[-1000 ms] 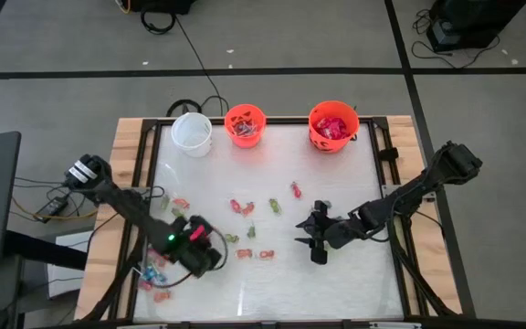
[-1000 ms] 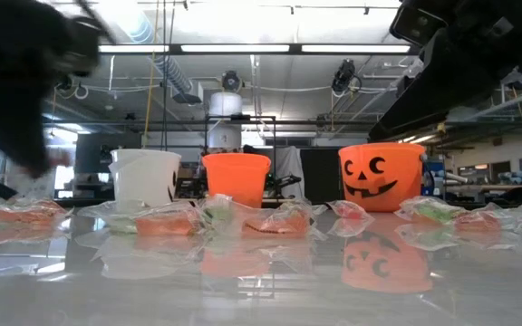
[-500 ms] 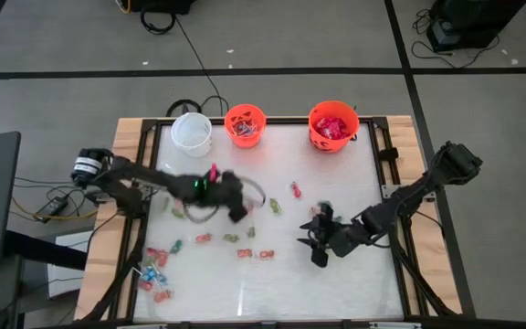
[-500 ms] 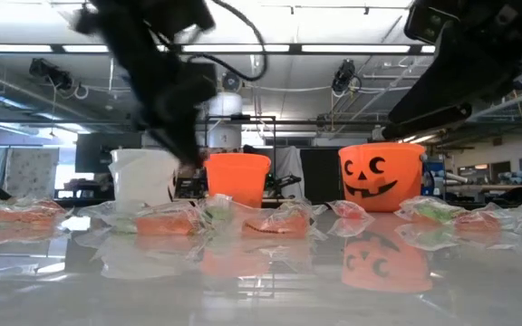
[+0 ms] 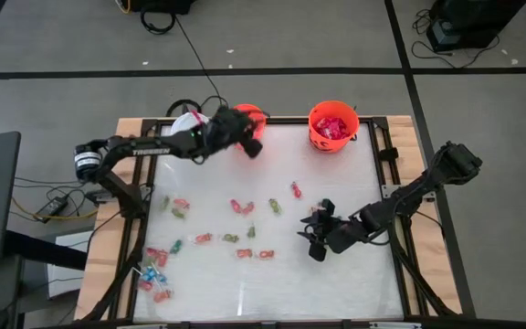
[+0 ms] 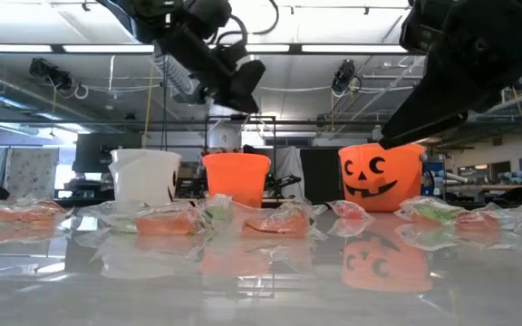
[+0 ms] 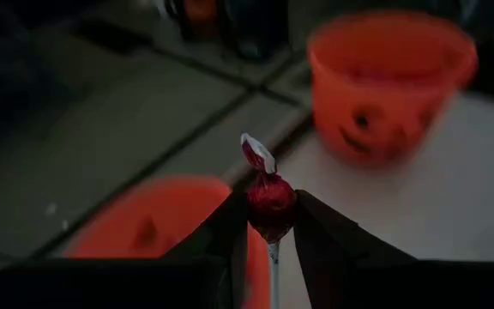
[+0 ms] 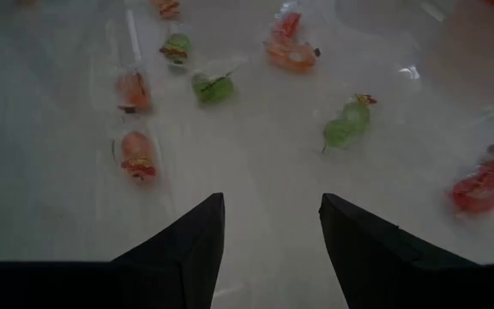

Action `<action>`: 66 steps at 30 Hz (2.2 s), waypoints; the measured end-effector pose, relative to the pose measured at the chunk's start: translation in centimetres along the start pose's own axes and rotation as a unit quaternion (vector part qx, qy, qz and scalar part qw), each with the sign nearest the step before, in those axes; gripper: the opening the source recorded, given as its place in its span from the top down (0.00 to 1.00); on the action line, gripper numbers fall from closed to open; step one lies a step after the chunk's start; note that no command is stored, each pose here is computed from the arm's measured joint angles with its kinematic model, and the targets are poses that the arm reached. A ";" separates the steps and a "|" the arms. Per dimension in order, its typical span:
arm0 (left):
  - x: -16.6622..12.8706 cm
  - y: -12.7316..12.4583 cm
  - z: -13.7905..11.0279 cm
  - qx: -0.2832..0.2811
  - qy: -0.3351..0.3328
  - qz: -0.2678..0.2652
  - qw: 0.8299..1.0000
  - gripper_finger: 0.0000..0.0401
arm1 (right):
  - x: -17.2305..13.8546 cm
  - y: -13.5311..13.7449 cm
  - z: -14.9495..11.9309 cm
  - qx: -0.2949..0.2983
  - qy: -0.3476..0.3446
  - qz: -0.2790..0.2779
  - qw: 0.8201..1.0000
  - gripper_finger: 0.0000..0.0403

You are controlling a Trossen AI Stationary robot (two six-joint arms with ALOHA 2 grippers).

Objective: Sort candy by brand, put in halloween buckets
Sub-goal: Put the red lollipop into the left orange bucket, then put the blue lollipop into the left orange bucket

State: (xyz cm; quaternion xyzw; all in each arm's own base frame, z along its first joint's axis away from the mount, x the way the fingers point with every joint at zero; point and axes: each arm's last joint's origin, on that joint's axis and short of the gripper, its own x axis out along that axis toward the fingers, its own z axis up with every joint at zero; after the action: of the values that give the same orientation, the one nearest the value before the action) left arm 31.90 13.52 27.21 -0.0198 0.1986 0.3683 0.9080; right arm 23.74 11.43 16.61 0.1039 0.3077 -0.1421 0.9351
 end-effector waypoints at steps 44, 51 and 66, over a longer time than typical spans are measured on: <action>-9.8 -6.4 -4.1 0.048 0.245 -0.103 0.963 0.58 | 0.8 -1.1 0.6 -0.025 0.012 -0.010 1.000 0.49; -15.5 -10.3 -7.0 -0.006 0.324 -0.107 0.940 0.58 | 0.8 -1.0 0.8 -0.023 0.009 0.000 1.000 0.49; -25.1 -14.1 -10.9 -0.112 0.444 -0.153 0.876 0.58 | 1.3 -0.9 3.0 -0.042 -0.057 0.055 0.996 0.49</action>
State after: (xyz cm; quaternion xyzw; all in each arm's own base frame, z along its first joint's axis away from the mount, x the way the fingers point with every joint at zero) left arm 21.37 -15.38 25.06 -0.3131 0.5324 0.1977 0.7613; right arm 26.11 9.52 18.07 0.0730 0.2531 -0.0827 0.9611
